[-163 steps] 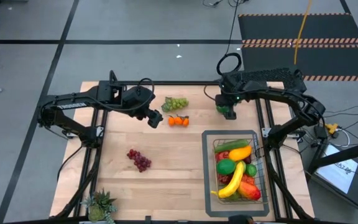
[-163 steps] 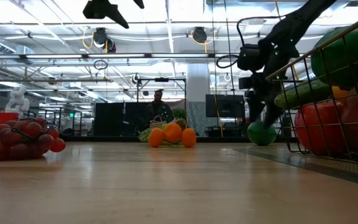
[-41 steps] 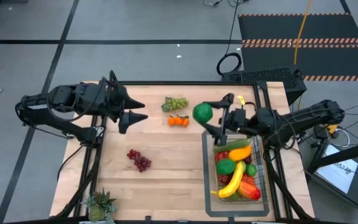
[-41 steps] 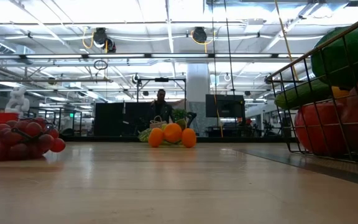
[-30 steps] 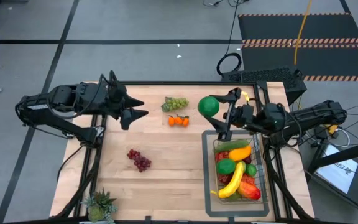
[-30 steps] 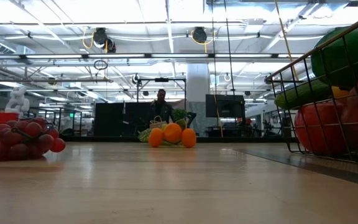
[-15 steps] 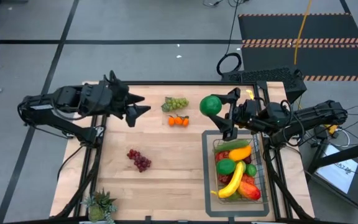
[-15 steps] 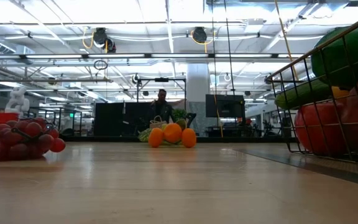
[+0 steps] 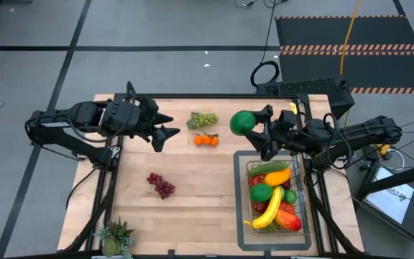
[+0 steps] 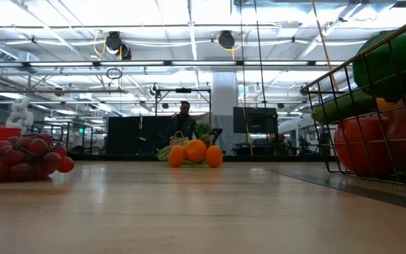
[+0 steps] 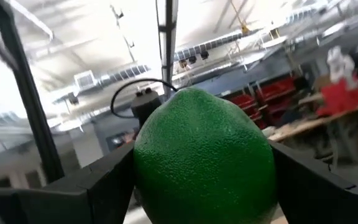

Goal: Build produce basket
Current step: Put the green lime into the wire basket

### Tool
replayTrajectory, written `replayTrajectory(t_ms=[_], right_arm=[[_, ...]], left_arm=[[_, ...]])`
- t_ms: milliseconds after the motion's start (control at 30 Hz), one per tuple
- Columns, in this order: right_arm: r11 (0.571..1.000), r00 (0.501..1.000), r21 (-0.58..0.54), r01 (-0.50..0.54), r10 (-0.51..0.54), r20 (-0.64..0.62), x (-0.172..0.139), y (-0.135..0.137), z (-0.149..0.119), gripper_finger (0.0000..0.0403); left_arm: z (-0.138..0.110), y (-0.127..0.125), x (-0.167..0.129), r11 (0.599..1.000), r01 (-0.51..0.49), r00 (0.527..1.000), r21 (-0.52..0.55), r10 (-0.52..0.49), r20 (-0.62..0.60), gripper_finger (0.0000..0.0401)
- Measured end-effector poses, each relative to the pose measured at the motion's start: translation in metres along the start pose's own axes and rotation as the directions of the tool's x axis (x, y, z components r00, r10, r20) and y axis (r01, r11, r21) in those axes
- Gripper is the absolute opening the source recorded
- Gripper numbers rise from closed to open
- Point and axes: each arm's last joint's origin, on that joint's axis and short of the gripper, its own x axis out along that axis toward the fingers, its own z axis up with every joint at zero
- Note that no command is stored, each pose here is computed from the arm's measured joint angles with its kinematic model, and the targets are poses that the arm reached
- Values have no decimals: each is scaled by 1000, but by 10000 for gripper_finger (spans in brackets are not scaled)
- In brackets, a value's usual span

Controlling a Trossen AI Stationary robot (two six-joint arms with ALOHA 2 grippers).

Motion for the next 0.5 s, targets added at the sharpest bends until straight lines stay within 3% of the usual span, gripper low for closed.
replayTrajectory(t_ms=[233,500], right_arm=[[971,999,238,22,-11,-45,0,-1,-4,316],[881,982,455,128,-47,-183,-2,-5,-19,316]], left_arm=[[-1,-1,0,998,45,999,43,-44,-30,275],[-1,-2,-2,991,95,995,99,-90,-52,275]])
